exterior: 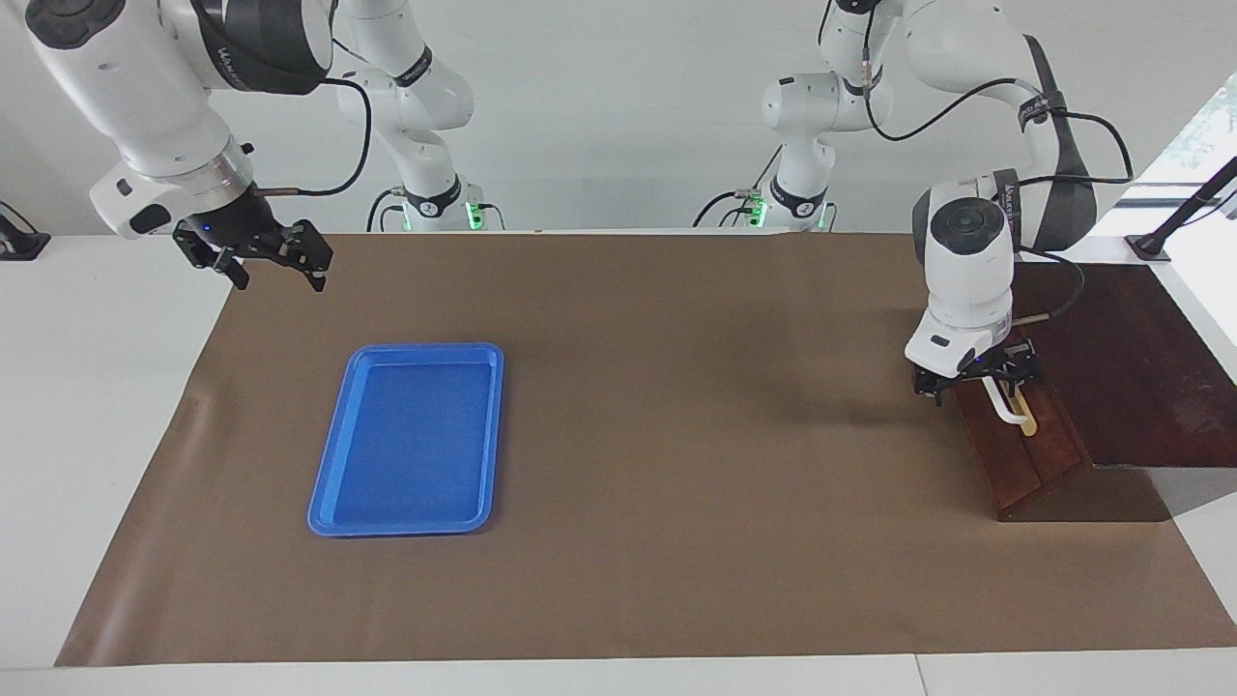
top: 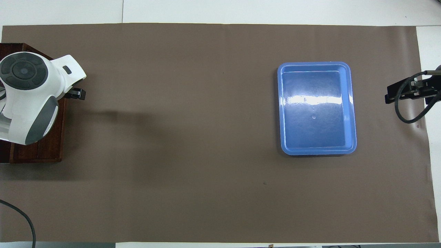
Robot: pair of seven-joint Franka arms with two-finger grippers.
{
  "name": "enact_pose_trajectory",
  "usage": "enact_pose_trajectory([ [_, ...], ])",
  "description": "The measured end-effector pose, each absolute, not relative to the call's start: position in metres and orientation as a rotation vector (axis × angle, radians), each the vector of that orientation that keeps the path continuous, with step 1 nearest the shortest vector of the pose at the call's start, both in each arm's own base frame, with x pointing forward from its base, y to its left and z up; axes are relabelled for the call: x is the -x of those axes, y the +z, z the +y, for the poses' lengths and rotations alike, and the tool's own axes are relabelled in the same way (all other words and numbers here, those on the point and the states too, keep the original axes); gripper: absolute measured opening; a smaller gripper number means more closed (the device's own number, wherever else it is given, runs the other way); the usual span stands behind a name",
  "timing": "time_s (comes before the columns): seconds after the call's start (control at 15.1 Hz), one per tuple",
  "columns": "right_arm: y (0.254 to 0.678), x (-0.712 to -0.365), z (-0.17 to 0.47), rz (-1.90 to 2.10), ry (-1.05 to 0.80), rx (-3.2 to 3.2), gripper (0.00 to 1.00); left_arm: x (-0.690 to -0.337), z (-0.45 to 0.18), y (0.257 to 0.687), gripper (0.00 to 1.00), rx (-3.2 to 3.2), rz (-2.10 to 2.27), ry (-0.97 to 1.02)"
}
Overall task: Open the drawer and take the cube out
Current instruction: 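Pull the drawer open toward the robot with the left gripper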
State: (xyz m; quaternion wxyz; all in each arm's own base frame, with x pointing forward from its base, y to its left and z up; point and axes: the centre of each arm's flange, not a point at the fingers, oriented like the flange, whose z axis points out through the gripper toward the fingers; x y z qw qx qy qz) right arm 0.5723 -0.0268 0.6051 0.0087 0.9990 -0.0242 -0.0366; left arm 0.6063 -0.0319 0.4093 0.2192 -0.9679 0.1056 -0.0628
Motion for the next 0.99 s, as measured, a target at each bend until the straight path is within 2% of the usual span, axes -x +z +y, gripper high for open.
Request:
enact_pose_trajectory([
  [0.33,0.605,-0.572,-0.027,-0.076,-0.114,-3.121,1.00,-0.600,-0.015,0.393,1.00,2.692,0.279,-0.170],
  [0.66,0.605,-0.572,-0.027,-0.076,-0.115,-3.121,1.00,-0.601,-0.025,0.390,1.00,2.707,0.269,-0.224],
  [0.99,0.605,-0.572,-0.027,-0.076,-0.115,-3.121,1.00,-0.596,-0.084,0.390,1.00,2.743,0.160,-0.311],
])
